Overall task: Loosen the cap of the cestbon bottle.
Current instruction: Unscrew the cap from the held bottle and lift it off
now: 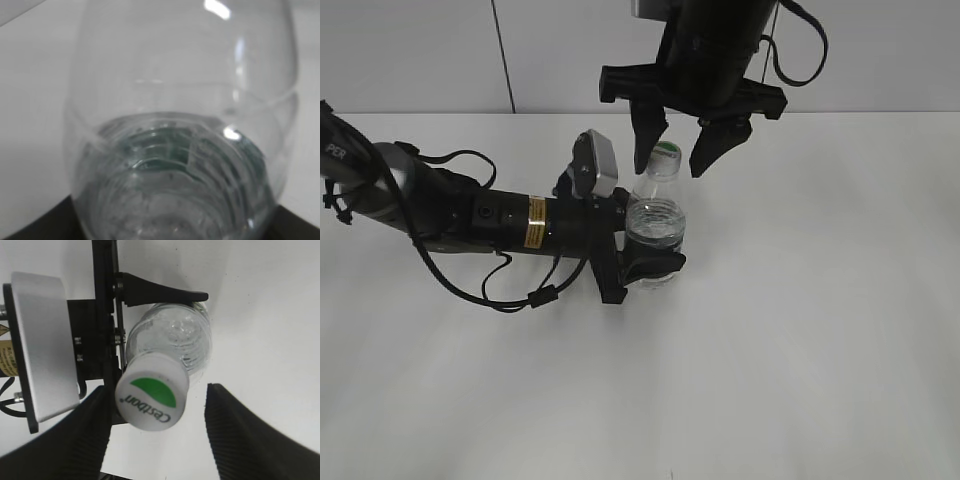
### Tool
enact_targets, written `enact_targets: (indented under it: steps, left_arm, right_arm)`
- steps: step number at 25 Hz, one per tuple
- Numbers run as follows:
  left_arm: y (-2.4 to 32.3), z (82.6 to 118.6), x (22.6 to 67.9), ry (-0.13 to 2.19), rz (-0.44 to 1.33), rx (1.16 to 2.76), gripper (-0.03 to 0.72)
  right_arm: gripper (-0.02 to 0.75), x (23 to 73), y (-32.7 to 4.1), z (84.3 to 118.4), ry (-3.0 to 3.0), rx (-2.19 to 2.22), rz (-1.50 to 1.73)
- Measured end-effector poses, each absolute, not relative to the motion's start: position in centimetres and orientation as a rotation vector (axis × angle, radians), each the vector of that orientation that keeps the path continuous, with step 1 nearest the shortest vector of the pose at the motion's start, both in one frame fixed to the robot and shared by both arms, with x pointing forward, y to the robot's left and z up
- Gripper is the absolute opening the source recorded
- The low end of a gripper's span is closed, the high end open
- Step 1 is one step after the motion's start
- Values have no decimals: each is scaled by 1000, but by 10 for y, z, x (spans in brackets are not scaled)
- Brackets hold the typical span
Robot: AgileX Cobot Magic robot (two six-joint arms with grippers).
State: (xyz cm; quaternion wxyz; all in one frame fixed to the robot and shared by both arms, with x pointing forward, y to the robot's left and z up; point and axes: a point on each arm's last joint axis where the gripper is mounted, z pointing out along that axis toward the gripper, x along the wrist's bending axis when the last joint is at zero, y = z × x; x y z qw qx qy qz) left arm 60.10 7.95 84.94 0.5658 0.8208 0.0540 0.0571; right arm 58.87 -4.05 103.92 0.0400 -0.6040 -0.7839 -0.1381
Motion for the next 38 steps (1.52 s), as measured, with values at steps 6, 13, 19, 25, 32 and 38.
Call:
enact_targets:
  steps: [6, 13, 19, 25, 32, 38]
  left_arm:
    - [79, 849, 601, 127, 134, 1930, 412]
    - [79, 849, 601, 127, 134, 1930, 412]
    - [79, 849, 601, 127, 134, 1930, 412]
    - [79, 849, 601, 127, 134, 1930, 412]
    - [80, 849, 601, 128, 135, 1931, 412]
    - [80, 849, 601, 128, 134, 1931, 412]
  right_arm:
    - [449, 591, -39, 1046, -2413, -1844, -460]
    - [449, 591, -39, 1046, -2416, -1841, -461]
    - [410, 591, -39, 1046, -2419, -1839, -460]
    - [313, 591, -39, 1046, -2424, -1833, -459]
    - [295, 591, -39, 1045, -2445, -1808, -460]
    - [294, 591, -39, 1045, -2549, -1685, -467]
